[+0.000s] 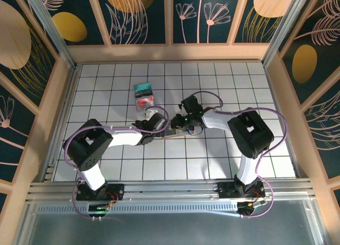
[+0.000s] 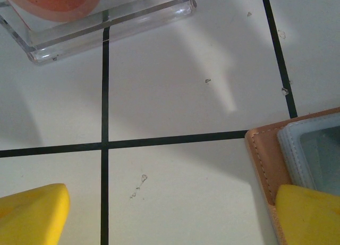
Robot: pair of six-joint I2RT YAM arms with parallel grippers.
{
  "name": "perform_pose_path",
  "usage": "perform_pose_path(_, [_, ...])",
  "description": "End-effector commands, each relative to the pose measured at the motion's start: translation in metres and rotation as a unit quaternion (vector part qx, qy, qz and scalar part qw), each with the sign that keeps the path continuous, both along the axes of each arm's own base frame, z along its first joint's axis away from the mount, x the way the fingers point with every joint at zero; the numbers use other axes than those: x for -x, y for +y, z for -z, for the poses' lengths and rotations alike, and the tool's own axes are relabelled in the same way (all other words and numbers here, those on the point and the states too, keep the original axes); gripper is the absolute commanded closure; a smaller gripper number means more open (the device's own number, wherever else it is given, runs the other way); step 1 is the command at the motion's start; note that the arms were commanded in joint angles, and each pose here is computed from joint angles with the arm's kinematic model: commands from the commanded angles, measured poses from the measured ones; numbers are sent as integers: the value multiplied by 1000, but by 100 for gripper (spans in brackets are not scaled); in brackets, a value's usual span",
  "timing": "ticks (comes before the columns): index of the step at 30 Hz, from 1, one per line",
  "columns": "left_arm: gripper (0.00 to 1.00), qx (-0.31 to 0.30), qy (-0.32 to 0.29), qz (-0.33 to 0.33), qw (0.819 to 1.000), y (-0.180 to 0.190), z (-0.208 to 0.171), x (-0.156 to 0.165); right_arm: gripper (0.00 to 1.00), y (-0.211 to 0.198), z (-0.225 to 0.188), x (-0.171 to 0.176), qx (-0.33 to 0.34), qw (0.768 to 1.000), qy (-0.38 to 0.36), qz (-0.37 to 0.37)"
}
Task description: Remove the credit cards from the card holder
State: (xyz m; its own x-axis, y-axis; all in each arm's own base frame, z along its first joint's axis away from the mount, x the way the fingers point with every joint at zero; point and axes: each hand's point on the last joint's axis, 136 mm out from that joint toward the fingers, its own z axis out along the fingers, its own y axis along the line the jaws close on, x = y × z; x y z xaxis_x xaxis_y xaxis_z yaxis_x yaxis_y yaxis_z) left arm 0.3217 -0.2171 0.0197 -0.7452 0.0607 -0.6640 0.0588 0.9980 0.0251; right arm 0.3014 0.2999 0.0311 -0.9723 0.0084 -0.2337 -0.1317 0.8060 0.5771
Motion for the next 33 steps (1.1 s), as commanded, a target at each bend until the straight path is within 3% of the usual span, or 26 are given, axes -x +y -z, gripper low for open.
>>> perform_pose_path(1, [1,-40,32,10,999,12,18,14,74,10,-17,-6,-32,999,-15,-11])
perform_pose_path(18, [1,-39,40,14,998,10,22,15,76,15,-22,-1,-84,996,-6,-18])
perform_pose_path(33, [1,-41,40,12,998,9,21,14,76,5,-21,9,-79,997,2,-9])
